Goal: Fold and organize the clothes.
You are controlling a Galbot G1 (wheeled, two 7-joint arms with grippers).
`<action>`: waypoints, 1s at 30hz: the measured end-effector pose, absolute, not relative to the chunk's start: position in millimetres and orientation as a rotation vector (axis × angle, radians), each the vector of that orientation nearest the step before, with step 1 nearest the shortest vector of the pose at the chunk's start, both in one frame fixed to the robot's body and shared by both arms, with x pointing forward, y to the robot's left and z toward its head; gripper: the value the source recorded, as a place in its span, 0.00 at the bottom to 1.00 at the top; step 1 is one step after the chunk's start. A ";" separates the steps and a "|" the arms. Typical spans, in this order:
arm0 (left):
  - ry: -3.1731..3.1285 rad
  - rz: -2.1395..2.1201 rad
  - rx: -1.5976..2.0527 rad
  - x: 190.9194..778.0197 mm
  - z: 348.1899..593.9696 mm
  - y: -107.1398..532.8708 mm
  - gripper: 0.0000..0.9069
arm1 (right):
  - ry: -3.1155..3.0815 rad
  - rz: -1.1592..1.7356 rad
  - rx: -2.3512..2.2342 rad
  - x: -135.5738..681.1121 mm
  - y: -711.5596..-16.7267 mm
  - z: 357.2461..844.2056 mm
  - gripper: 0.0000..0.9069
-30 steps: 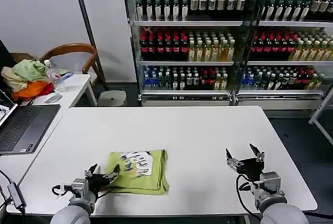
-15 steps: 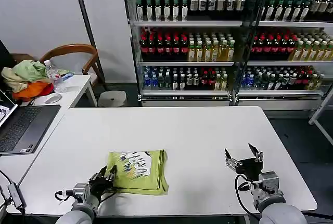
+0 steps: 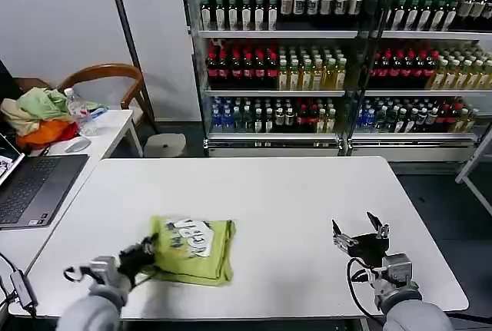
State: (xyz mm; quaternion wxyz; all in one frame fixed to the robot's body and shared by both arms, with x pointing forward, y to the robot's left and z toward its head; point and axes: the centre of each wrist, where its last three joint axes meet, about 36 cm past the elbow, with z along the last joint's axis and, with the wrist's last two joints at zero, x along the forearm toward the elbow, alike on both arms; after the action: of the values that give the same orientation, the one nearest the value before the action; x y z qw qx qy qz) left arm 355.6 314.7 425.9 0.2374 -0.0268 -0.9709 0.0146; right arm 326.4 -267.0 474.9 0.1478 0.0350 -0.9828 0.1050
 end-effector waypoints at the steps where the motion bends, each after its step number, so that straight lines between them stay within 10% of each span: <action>1: -2.664 0.034 -0.064 356.1 432.5 321.2 0.02 | -2.828 0.301 0.101 326.6 -266.8 475.0 1.00; 18: -2.777 -0.203 0.093 347.7 560.2 402.0 0.03 | -2.859 0.261 0.140 335.1 -256.2 479.4 1.00; 30: -2.717 -0.119 -0.174 320.6 489.4 295.1 0.04 | -2.846 0.253 0.108 329.1 -255.7 472.6 1.00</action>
State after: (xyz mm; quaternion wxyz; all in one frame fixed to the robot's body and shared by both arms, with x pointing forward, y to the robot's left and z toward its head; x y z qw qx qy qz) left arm 320.6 295.1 489.4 0.2068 -0.0623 -0.9755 -0.0428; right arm 329.1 -255.7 472.6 0.1405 0.0375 -0.9855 0.0875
